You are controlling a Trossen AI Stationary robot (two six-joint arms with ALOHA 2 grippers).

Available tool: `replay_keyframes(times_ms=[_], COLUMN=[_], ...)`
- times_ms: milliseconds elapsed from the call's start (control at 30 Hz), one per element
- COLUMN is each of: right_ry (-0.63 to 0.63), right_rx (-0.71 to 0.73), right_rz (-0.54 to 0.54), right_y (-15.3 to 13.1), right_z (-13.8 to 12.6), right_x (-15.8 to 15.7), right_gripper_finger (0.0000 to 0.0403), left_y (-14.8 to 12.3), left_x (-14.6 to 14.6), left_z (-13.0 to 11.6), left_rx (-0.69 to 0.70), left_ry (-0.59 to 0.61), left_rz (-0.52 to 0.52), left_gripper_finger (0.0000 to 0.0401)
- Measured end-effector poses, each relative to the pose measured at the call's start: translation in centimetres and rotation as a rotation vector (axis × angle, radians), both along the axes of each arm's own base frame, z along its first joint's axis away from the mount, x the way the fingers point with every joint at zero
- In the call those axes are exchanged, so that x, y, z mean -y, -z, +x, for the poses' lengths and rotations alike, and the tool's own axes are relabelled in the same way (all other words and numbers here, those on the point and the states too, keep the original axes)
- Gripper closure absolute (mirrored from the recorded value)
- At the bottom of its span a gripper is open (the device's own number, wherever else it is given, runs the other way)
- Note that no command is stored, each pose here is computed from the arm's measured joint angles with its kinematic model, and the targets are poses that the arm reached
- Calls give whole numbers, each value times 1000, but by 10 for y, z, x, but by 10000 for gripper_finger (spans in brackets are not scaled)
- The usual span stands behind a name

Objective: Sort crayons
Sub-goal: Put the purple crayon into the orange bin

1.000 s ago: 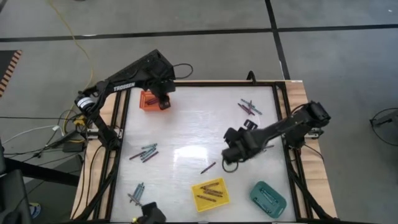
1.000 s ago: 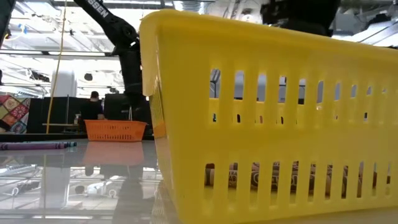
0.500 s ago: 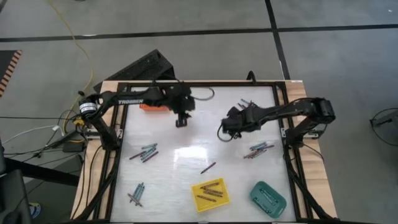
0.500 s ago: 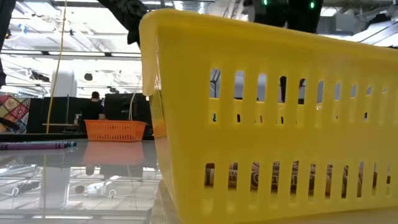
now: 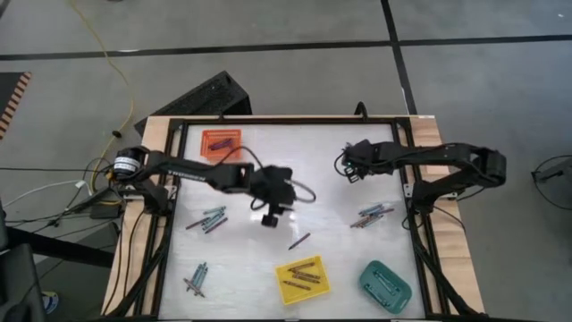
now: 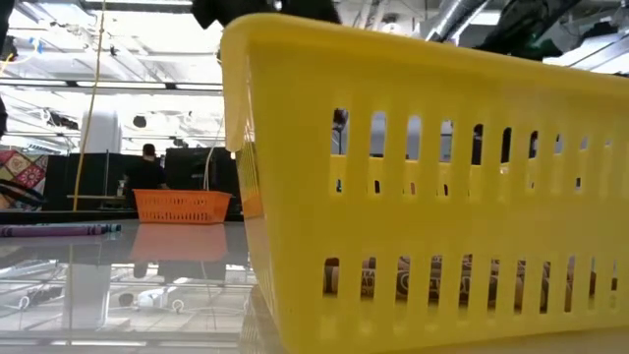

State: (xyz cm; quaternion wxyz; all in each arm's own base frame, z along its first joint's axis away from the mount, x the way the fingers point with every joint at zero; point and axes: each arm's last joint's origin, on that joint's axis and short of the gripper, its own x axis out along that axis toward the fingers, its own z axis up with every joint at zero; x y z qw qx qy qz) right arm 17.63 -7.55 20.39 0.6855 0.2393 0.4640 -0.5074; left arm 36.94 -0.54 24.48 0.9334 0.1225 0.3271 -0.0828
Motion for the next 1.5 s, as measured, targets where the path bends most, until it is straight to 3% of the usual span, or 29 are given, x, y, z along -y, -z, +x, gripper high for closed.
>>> replay_keyframes(times_ms=[333,667,1000,1200,1500], right_ry=[46,195,211,223,233], right_rx=[150,298,267,199,204], right_rz=[-10,-13,8,50,42], right_y=[7,3,12,33,35], right_z=[2,-3,0,10,11], right_x=[25,50,53,57,61], right_gripper_finger=[260,260,259,259,261], left_y=[-6,-2,5,4,4], left_x=[62,106,120,133,143], left_z=[0,-9,-15,-20,-24], left_rx=[89,191,212,224,227], left_ry=[147,242,218,253,292], left_rz=[-27,-85,-120,-126,-97], left_gripper_finger=[263,263,263,263,263])
